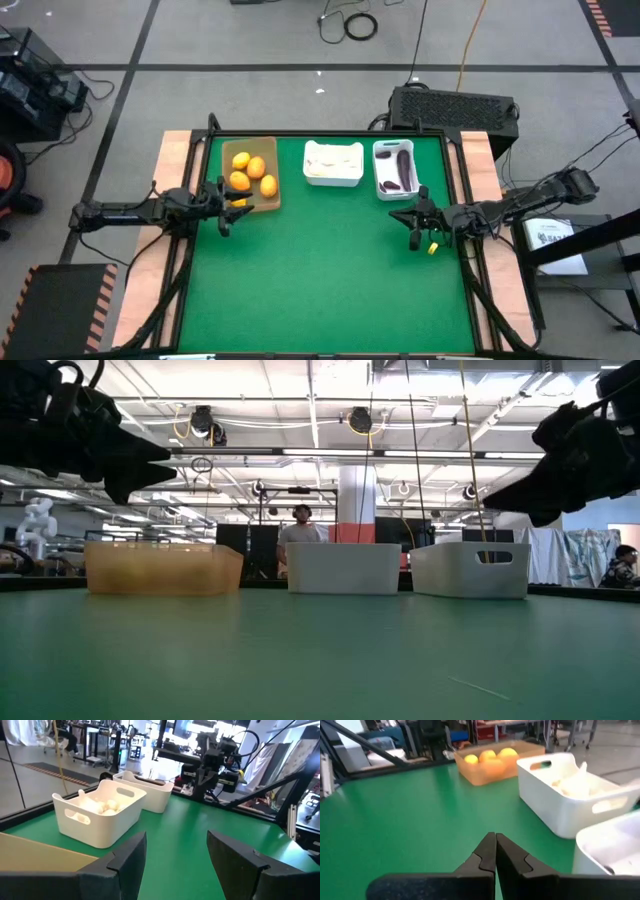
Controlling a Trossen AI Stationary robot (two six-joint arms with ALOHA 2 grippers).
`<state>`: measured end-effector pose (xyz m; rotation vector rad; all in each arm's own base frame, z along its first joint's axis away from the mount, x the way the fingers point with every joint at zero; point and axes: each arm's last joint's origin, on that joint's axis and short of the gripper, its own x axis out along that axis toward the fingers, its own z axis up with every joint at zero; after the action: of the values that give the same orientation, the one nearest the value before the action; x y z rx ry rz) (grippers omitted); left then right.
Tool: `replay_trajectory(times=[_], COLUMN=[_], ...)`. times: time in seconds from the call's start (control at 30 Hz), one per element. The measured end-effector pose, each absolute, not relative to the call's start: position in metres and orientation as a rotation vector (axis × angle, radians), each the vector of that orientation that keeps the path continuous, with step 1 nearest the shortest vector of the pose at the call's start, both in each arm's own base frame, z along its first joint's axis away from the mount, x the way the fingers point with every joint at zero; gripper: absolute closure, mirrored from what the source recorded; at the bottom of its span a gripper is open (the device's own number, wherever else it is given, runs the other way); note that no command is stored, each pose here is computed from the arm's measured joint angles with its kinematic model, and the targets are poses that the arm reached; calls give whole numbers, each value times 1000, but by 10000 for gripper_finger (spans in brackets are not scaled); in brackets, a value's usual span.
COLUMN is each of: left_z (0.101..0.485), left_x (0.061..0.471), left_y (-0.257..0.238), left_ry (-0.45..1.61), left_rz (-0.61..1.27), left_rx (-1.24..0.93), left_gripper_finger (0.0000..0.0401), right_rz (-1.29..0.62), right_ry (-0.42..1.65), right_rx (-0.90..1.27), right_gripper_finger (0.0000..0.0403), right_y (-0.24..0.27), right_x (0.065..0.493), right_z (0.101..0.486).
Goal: Sort produce into baskets
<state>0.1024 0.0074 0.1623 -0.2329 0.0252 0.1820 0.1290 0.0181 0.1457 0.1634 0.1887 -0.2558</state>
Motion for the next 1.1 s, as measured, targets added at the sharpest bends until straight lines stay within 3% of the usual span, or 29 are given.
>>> replay_trajectory(times=[1.1], left_z=[162], left_x=[102], left_y=[8], left_ry=[21], left_rz=[195], left_rx=[-225], left_gripper_finger=[184], right_rz=[-258], right_ry=[283], right_rx=[114], right_gripper_finger=[403], right_y=[15], right_x=[126], right_z=[137])
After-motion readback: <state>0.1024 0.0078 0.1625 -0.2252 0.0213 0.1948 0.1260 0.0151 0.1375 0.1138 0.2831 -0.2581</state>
